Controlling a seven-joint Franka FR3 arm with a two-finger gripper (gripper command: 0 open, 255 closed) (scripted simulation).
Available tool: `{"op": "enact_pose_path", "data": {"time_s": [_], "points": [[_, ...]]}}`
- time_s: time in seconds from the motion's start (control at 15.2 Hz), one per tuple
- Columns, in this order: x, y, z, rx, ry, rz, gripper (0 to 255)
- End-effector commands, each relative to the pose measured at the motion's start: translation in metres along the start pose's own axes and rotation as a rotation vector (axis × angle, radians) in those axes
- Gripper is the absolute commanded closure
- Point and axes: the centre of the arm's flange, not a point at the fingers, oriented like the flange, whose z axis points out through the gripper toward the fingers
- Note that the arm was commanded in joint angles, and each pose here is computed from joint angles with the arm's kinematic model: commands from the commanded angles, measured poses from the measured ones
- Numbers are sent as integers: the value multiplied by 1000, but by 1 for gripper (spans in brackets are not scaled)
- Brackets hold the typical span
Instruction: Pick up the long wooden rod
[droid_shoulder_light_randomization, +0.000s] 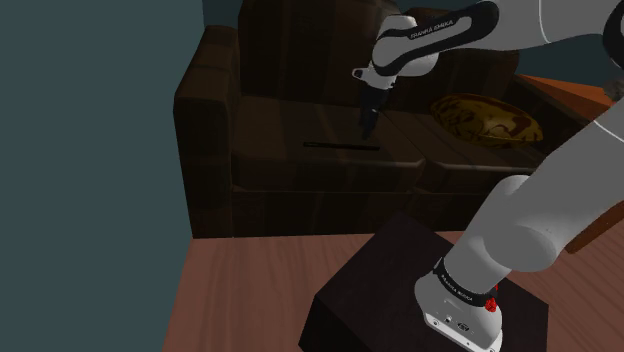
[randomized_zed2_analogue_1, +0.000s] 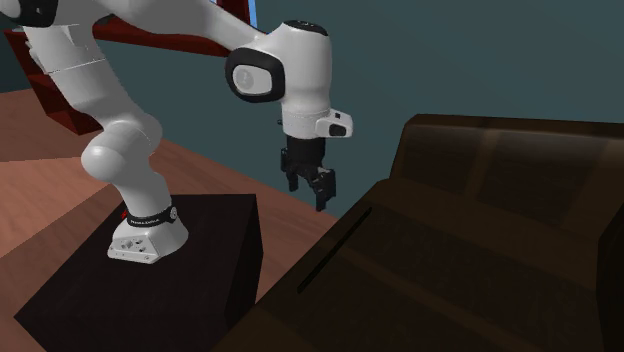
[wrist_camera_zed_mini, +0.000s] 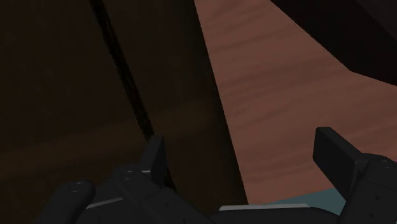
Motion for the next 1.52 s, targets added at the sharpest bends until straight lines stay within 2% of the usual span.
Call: {"op": "enact_pose_path", "data": {"time_s": [0.0,0.4,0.92,1.06,1.12,1.45], "points": [[4,18,15,-3,-1,-59,0],[30,77,60,-8,-3,-222,0],[30,79,101,-8,-3,-224,0],[30,79,101,-8,-3,-224,0],[30,79,101,-8,-3,-224,255],[30,79,103,-7,-3,-224,255]]}}
